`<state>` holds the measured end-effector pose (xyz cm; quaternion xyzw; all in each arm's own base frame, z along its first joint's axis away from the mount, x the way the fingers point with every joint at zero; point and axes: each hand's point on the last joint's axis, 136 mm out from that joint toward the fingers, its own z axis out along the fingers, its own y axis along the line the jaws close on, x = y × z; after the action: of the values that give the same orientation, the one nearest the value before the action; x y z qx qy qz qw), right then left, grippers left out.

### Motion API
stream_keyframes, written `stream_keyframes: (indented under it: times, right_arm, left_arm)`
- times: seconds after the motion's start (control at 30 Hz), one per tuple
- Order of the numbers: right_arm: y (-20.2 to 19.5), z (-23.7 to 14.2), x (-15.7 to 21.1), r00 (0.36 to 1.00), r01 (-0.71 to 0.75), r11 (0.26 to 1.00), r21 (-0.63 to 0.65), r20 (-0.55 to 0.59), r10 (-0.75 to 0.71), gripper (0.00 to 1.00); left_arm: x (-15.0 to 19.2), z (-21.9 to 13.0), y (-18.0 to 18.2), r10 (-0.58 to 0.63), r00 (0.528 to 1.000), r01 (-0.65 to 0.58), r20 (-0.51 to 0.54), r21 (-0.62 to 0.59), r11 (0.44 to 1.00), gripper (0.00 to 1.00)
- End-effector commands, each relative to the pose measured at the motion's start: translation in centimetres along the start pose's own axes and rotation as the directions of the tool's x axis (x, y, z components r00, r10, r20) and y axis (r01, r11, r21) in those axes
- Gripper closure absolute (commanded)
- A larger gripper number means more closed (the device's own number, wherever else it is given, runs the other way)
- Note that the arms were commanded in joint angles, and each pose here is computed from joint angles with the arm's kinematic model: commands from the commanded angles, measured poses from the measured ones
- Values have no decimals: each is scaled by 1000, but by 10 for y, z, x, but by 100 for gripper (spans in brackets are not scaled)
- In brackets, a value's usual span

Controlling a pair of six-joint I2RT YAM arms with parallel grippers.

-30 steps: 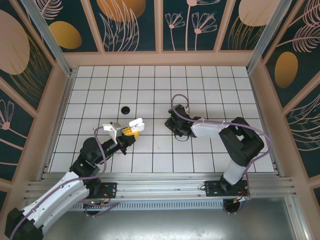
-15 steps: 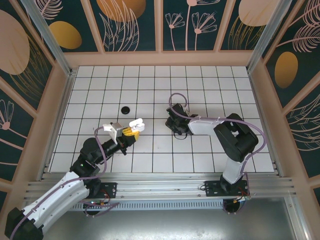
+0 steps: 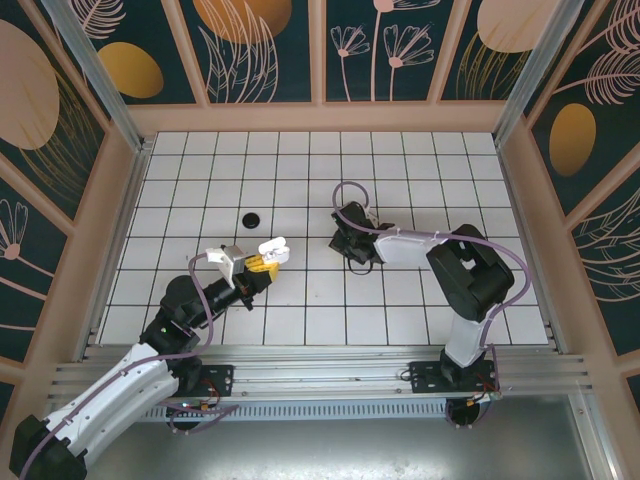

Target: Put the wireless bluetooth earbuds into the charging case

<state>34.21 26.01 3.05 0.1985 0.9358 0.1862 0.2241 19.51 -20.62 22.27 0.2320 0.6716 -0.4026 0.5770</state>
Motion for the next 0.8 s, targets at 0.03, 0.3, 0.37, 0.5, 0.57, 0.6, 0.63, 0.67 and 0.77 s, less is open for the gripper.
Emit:
stream_keyframes:
  times: [0.03, 0.3, 0.37, 0.5, 0.57, 0.6, 0.63, 0.67, 0.77]
  right_arm:
    - [-6, -15, -11, 976, 217, 972, 87, 15, -219, 97]
    - [0, -83, -30, 807, 581, 806, 117, 45, -589, 100]
    - [6, -102, -31, 749, 655, 751, 86, 57, -660, 100]
    - [22, -143, -25, 634, 772, 635, -15, 89, -768, 100]
    - [29, -163, -18, 570, 822, 567, -61, 99, -816, 100]
    - [32, -172, -15, 543, 840, 538, -69, 108, -833, 100]
    - [37, -182, -12, 507, 862, 502, -74, 122, -853, 100]
    - [42, -193, -9, 475, 880, 469, -75, 143, -868, 100]
    - [60, -219, 0, 391, 920, 383, -81, 206, -897, 100]
  left_arm:
    - [-11, -1, -7, 26, 999, -27, 30, 29, 999, 100]
    - [-14, 3, -5, 37, 999, -37, 18, 17, 999, 100]
    - [-14, 5, -6, 55, 998, -55, 5, 22, 998, 100]
    - [-15, 11, -7, 81, 997, -80, -20, 33, 996, 100]
    - [-16, 15, -9, 93, 995, -91, -40, 47, 995, 100]
    - [-16, 17, -9, 96, 994, -93, -53, 50, 994, 100]
    - [-15, 19, -9, 100, 993, -96, -67, 54, 994, 100]
    - [-14, 22, -8, 103, 991, -98, -84, 55, 994, 100]
    - [-13, 27, -9, 118, 986, -111, -115, 68, 991, 100]
